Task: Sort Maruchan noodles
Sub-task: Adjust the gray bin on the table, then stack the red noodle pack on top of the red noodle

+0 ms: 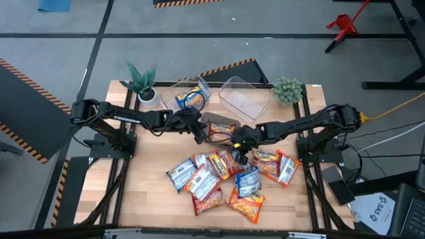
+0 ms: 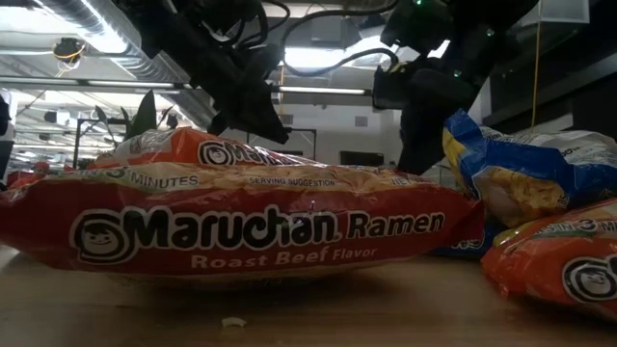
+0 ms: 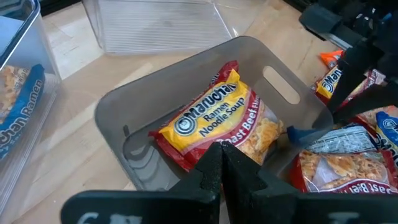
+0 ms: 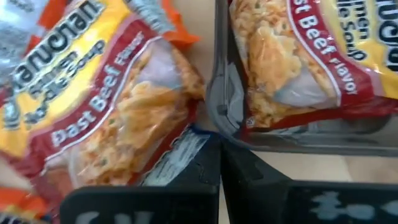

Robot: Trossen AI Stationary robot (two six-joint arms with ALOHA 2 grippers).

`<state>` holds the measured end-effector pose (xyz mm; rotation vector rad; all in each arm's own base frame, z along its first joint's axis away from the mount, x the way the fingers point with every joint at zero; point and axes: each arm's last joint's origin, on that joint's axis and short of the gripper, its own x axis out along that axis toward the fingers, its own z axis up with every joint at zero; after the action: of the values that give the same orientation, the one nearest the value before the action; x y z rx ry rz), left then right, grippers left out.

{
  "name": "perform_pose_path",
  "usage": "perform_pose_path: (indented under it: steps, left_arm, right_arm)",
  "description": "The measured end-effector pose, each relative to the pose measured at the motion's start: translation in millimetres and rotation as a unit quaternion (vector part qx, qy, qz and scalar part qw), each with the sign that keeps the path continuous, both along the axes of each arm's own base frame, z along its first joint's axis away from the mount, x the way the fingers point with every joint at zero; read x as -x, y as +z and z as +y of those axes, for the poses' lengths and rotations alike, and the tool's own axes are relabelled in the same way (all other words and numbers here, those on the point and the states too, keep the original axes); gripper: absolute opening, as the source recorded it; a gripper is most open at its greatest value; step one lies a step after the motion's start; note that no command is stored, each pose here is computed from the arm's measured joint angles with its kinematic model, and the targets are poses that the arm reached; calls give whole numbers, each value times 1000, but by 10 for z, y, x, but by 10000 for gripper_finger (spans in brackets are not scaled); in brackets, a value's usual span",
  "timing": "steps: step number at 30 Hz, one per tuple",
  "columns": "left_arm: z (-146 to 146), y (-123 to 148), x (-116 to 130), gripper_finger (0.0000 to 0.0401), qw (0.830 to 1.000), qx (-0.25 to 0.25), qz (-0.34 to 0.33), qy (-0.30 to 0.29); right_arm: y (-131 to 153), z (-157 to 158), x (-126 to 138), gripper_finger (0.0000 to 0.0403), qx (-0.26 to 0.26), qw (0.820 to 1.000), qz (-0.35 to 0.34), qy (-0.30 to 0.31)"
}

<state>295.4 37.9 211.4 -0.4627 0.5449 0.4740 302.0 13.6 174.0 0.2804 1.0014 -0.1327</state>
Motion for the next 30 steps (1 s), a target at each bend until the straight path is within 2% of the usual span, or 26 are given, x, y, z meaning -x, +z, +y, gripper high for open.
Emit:
perform_pose_path:
  steps: [5, 14, 19, 22, 25, 30]
  left_arm:
    - [-1, 0, 0, 0, 1000, 0, 0, 0]
    - [-1, 0, 0, 0, 1000, 0, 0, 0]
    - [-11, 0, -2, 0, 1000, 0, 0, -2]
    - [-34, 0, -6, 0, 1000, 5, -1, -13]
    - [-53, 22, -7, 0, 999, 24, -9, -40]
    - [-62, 52, -12, 0, 997, 35, -22, -57]
  right_arm:
    - [-2, -24, 3, 0, 24, 999, 1, -22]
    - [-19, -62, 40, 0, 49, 993, 15, -103]
    - [-18, -71, 45, 0, 59, 991, 15, -118]
    - [46, -53, 38, 0, 36, 994, 20, -102]
    - [297, -19, 74, 0, -9, 997, 29, -70]
    - [725, 21, 415, 0, -84, 991, 99, -27]
